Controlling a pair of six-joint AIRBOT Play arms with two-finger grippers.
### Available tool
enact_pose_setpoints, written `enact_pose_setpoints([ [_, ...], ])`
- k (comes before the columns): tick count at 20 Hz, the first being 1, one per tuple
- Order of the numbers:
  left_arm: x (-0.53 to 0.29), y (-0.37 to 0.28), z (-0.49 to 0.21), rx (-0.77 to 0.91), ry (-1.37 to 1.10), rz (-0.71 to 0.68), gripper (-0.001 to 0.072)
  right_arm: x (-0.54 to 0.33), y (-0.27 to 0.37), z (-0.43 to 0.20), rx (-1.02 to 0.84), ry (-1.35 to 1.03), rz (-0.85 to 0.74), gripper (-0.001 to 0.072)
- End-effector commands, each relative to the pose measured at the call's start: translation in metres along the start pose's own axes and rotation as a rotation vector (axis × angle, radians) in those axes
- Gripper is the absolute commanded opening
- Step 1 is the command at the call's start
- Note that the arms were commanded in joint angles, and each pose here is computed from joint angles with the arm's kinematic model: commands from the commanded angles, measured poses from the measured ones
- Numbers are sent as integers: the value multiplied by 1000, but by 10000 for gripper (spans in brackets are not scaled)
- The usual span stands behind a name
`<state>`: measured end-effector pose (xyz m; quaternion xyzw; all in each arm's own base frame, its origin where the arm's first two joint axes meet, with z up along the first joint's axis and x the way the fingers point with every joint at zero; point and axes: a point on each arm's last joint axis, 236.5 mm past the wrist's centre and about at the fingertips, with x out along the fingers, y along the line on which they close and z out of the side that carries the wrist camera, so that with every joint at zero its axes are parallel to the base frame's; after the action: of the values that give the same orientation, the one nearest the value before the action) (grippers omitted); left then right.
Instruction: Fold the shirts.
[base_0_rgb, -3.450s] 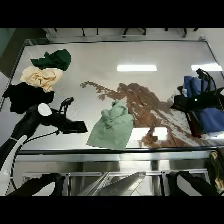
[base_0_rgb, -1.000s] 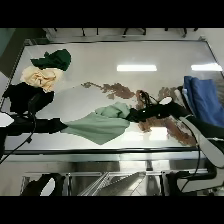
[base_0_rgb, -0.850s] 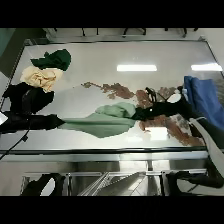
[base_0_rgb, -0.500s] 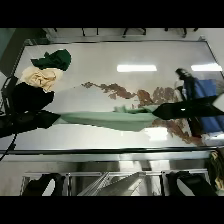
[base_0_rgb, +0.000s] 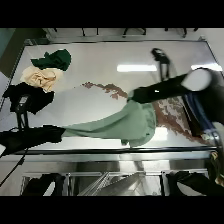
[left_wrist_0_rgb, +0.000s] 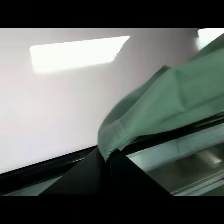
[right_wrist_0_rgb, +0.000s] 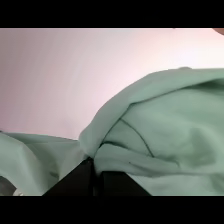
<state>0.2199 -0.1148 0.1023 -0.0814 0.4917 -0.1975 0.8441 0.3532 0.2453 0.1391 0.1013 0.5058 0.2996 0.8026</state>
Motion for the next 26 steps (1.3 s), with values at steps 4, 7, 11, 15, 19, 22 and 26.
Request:
enact_pose_setpoints([
  [4,72,58,-1,66,102,141,14,164,-6,53,82,-141,156,28],
  [7,94,74,0,50,159,168,15,167,-31,48,139,-95,160,698],
  [11,90,91,31,7,130,198,14,84,-93,-3,97,159,104,698],
  [15,74,100,54,20,123,212,15,14,-170,-58,264,90,-16,698],
  [19,72,99,52,24,145,207,15,38,-200,-113,472,69,55,698],
  [22,72,99,51,22,151,206,15,76,-208,-108,557,43,111,698],
  [26,71,98,42,19,187,201,15,122,-198,-86,664,-9,242,634],
])
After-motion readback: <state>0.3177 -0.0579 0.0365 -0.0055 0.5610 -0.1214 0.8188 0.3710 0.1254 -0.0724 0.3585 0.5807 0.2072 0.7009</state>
